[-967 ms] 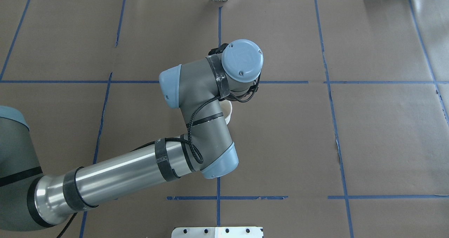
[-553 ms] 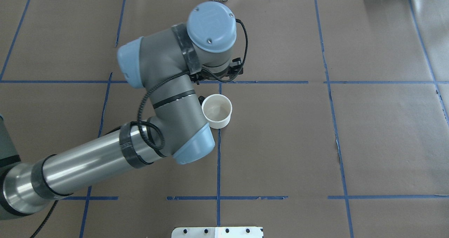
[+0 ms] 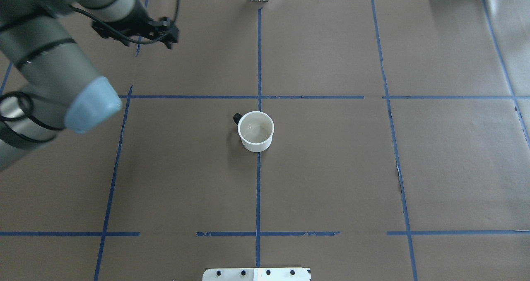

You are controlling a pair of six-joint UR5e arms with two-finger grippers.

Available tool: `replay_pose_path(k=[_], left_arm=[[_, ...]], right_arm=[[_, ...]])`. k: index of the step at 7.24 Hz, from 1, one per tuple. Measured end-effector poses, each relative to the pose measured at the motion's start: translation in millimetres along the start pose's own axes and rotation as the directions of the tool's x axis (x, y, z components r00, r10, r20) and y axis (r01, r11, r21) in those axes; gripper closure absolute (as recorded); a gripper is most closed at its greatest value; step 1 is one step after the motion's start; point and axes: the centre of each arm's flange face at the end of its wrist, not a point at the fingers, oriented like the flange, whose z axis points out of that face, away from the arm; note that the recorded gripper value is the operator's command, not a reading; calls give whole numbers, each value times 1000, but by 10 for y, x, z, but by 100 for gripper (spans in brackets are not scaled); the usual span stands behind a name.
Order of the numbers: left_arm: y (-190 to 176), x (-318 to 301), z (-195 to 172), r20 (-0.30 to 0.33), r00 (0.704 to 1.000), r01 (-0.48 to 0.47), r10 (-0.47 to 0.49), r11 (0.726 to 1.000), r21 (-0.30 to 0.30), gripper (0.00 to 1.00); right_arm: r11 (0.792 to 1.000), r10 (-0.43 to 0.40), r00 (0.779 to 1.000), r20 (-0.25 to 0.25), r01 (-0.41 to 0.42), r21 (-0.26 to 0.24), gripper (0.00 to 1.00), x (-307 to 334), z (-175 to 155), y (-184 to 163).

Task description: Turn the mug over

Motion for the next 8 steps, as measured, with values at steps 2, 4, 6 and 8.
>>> replay_pose_path(k=[2,4,6,8], left_arm=[[-235,-1765,-249,38,986,-163,165,986,-34,1],[58,-3608,-246,39,972,-226,232,968,-113,1],[583,-5104,-31,-25,975,-223,222,962,-155,1],[979,-5790,33,-43,984,-180,175,968,-175,0]], right_arm=[[1000,0,1000,0,0,0,0,0,0,0],[1000,0,1000,0,0,0,0,0,0,0],[1000,0,1000,0,0,0,0,0,0,0],[1000,0,1000,0,0,0,0,0,0,0]])
